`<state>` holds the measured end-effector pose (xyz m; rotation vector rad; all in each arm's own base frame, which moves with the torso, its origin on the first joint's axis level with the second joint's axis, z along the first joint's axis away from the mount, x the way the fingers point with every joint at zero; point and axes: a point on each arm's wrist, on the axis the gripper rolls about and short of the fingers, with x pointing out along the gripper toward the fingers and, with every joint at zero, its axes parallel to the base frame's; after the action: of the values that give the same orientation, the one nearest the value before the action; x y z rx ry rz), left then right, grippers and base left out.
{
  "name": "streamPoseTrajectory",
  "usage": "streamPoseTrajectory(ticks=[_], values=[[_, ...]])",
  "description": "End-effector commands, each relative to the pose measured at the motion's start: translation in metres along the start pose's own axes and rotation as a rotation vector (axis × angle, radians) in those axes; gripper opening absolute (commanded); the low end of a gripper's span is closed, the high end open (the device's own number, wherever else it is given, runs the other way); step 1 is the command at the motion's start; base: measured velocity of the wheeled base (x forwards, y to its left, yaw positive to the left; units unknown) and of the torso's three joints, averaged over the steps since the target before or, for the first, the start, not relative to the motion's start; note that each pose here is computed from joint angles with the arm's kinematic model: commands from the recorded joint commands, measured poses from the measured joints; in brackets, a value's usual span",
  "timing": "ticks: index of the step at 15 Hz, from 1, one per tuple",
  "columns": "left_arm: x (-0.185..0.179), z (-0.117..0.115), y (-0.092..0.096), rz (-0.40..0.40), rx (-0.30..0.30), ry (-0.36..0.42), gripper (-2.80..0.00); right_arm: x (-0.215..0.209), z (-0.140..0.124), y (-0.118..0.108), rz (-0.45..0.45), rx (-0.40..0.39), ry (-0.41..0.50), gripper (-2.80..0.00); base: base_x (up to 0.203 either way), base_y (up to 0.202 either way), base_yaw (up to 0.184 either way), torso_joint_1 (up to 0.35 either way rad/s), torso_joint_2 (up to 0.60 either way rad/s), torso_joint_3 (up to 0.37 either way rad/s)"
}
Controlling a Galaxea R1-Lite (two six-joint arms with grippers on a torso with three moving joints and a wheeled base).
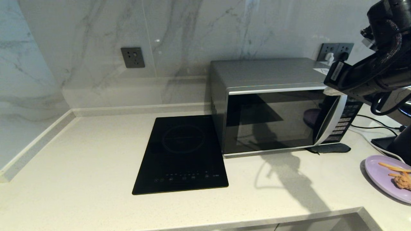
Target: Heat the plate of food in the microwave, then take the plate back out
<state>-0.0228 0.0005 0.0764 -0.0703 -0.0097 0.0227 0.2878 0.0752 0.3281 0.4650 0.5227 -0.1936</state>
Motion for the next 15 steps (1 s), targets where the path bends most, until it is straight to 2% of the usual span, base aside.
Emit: streamPoseTrajectory(ticks=[1, 3, 6, 8, 12, 15], values=[[0.0, 0.0, 0.0, 0.002, 0.0, 0.001, -2.8, -0.03, -0.013, 0.01, 0.073, -0.035, 0.022, -2.8, 0.0, 0.0, 0.0, 0.0, 0.0, 0.0], [0.0, 0.0, 0.0, 0.002, 0.0, 0.001, -2.8, -0.038, -0.03, 0.023, 0.109, -0.099, 0.086, -2.8, 0.0, 0.0, 0.0, 0.0, 0.0, 0.0], [0.0, 0.0, 0.0, 0.002, 0.0, 0.001, -2.8, -0.02, -0.053, 0.042, 0.116, -0.205, 0.167, -2.8, 0.0, 0.0, 0.0, 0.0, 0.0, 0.0], [0.0, 0.0, 0.0, 0.002, 0.0, 0.001, -2.8, -0.008, -0.063, 0.055, 0.152, -0.256, 0.212, -2.8, 0.0, 0.0, 0.0, 0.0, 0.0, 0.0], [0.0, 0.0, 0.0, 0.002, -0.002, 0.001, -2.8, 0.009, -0.073, 0.083, 0.199, -0.279, 0.232, -2.8, 0.0, 0.0, 0.0, 0.0, 0.0, 0.0], [0.0, 0.0, 0.0, 0.002, -0.002, 0.001, -2.8, 0.012, -0.078, 0.095, 0.224, -0.291, 0.227, -2.8, 0.0, 0.0, 0.0, 0.0, 0.0, 0.0]])
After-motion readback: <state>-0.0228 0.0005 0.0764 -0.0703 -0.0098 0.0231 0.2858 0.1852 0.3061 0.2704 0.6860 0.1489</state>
